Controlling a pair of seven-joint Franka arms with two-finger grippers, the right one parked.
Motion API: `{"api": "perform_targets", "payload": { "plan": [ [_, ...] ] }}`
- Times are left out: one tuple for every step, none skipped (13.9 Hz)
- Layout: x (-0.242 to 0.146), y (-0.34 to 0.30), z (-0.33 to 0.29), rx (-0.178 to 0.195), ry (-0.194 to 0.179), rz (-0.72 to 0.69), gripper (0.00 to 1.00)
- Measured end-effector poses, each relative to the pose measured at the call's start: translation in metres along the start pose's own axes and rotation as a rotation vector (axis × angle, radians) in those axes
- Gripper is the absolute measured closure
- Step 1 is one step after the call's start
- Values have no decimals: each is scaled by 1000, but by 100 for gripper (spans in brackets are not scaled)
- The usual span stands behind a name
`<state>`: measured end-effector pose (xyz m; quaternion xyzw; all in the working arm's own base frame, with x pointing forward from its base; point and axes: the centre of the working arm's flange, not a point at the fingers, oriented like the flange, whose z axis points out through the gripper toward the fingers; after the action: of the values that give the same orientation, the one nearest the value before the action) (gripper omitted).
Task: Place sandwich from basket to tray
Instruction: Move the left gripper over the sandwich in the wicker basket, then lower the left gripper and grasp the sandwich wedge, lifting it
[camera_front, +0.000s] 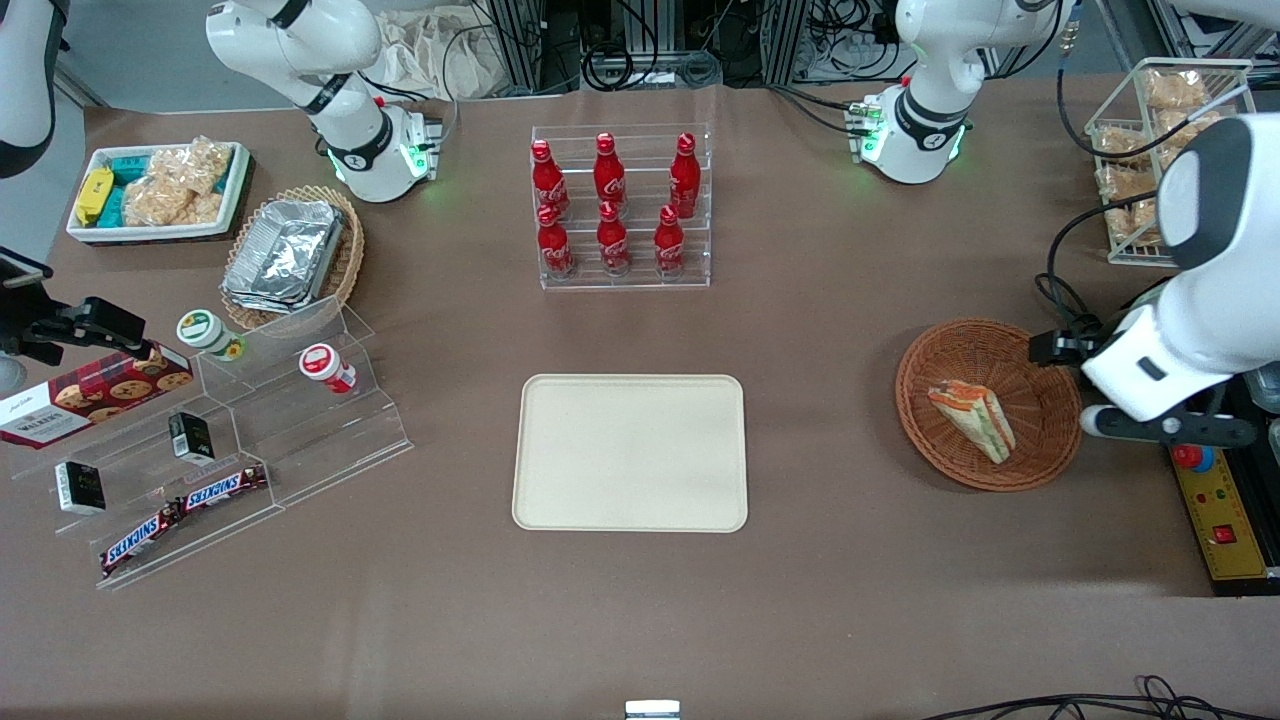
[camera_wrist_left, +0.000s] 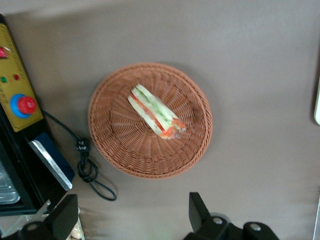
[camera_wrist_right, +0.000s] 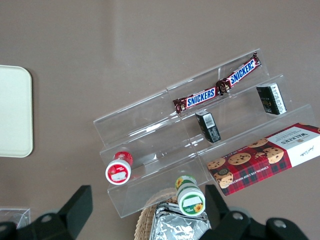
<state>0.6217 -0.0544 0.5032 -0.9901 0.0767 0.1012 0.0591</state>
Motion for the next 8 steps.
{"api": "perform_targets", "payload": {
  "plan": [
    [3, 1, 18, 0, -21, 2, 1],
    [9, -2, 39, 2, -17, -7, 1],
    [14, -8, 60, 2, 8, -39, 1],
    [18, -16, 82, -2, 36, -84, 1],
    [19, -23, 104, -8, 55, -131, 1],
    [19, -27, 124, -14, 65, -177, 1],
    [17, -28, 141, -19, 71, -221, 1],
    [16, -27, 157, -24, 78, -265, 1]
  ]
}}
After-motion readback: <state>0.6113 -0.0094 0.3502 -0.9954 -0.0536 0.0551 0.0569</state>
